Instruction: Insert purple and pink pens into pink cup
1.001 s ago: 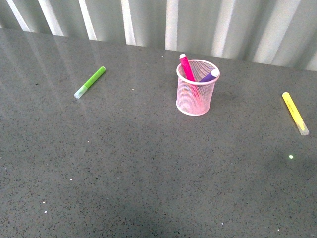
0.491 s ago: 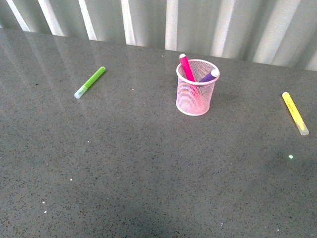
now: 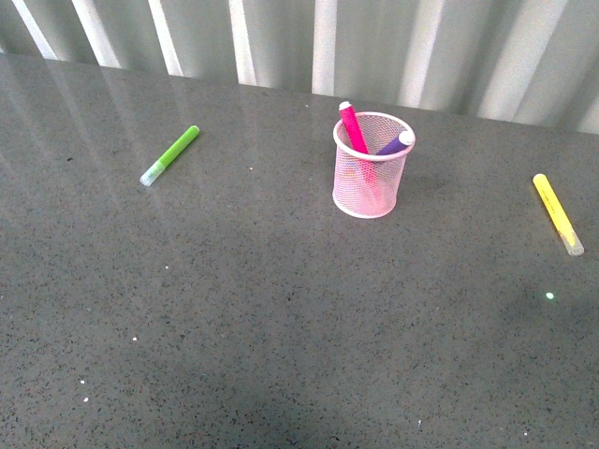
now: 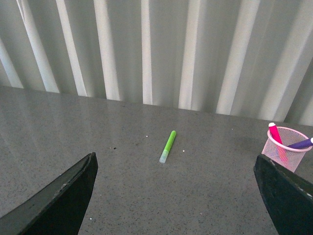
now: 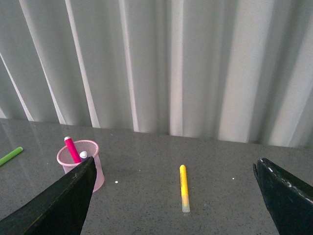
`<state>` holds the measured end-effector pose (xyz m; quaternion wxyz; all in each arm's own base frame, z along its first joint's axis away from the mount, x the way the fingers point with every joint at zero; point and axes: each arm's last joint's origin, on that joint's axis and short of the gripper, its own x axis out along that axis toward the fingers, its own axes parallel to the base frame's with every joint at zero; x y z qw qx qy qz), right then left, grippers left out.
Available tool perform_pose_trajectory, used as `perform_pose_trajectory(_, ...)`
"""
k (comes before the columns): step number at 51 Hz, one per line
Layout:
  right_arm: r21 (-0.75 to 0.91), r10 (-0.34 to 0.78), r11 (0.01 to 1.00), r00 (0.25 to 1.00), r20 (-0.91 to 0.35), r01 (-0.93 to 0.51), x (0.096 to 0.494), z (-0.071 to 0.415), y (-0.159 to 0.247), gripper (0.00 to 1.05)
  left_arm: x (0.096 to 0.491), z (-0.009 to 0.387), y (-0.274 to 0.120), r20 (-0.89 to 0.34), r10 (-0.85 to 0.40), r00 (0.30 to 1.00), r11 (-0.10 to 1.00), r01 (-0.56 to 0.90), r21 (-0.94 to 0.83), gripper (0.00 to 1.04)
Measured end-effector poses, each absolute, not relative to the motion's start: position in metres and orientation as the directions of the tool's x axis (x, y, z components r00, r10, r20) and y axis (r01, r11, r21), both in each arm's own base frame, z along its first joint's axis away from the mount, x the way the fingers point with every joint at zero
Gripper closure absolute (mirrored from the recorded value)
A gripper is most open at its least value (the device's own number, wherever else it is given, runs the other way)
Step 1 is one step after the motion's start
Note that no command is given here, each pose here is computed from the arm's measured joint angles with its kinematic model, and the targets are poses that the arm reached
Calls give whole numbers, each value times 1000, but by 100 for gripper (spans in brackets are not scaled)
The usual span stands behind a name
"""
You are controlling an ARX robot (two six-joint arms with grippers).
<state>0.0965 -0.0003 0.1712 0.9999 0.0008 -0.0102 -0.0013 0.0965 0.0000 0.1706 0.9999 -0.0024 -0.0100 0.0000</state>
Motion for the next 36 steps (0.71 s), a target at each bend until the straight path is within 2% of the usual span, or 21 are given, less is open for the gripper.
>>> perform_pose_trajectory(36,2,-3,1000,1000,20,3,97,171,0,7,96,171,0,20,0,1000,1000,0,-5,7)
